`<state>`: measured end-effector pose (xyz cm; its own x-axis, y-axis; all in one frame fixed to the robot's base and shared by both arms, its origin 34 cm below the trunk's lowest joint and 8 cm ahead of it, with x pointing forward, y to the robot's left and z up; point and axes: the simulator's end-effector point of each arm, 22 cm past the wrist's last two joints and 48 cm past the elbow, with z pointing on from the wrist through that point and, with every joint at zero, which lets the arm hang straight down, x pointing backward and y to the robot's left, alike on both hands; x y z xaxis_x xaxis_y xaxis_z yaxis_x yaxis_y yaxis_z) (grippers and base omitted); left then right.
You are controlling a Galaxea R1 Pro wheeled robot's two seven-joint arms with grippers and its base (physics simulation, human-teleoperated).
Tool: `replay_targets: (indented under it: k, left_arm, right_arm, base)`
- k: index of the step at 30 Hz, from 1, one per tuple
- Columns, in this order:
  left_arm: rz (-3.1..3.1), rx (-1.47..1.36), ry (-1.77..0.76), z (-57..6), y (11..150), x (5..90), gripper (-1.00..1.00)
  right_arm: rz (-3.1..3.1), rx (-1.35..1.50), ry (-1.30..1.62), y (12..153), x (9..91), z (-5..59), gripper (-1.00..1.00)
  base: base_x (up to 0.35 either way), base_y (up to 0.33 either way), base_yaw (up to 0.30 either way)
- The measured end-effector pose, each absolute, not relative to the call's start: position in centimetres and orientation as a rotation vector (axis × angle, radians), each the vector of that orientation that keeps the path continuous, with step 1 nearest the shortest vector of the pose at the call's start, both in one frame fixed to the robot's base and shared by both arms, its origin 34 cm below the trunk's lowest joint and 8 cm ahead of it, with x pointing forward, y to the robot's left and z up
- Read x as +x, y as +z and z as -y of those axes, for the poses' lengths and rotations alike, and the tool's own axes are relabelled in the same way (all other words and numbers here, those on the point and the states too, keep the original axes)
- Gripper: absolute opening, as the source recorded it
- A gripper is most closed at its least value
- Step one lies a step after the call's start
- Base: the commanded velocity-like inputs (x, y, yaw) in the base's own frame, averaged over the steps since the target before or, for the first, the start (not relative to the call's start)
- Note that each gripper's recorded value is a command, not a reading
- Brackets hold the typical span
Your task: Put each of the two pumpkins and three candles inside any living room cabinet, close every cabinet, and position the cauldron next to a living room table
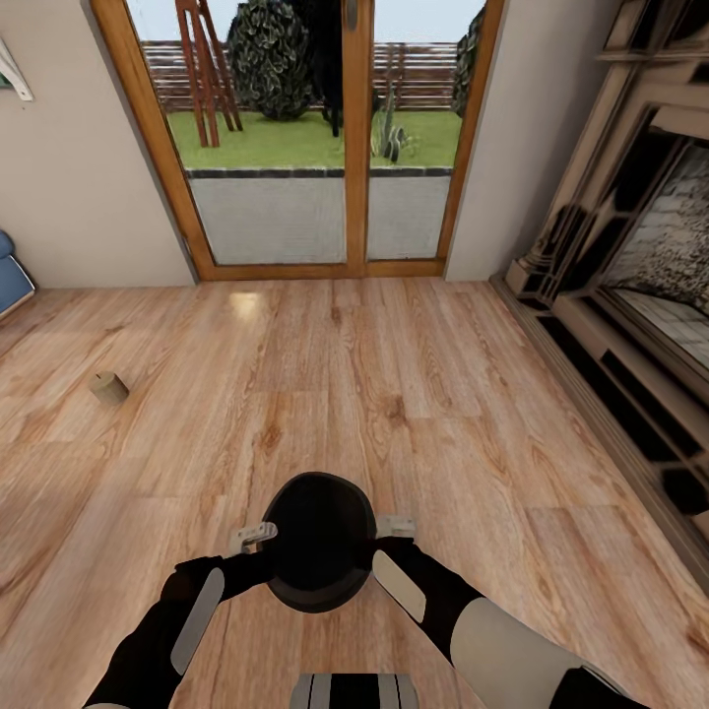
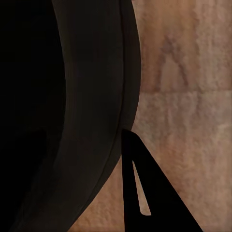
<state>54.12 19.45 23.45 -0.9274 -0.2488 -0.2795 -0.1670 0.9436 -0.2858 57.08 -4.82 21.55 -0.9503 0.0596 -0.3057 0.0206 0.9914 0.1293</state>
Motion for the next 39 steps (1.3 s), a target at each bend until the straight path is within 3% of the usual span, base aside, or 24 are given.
replay_targets:
  k: [39]
  left_arm:
    - [-2.732, -0.286, -0.353, -19.7, 26.0, 55.5, -1.00]
  right_arm:
    - [-2.765, 0.071, 0.200, 24.0, 58.4, 4.8, -1.00]
  base:
    - [0.000, 0.000, 0.000]
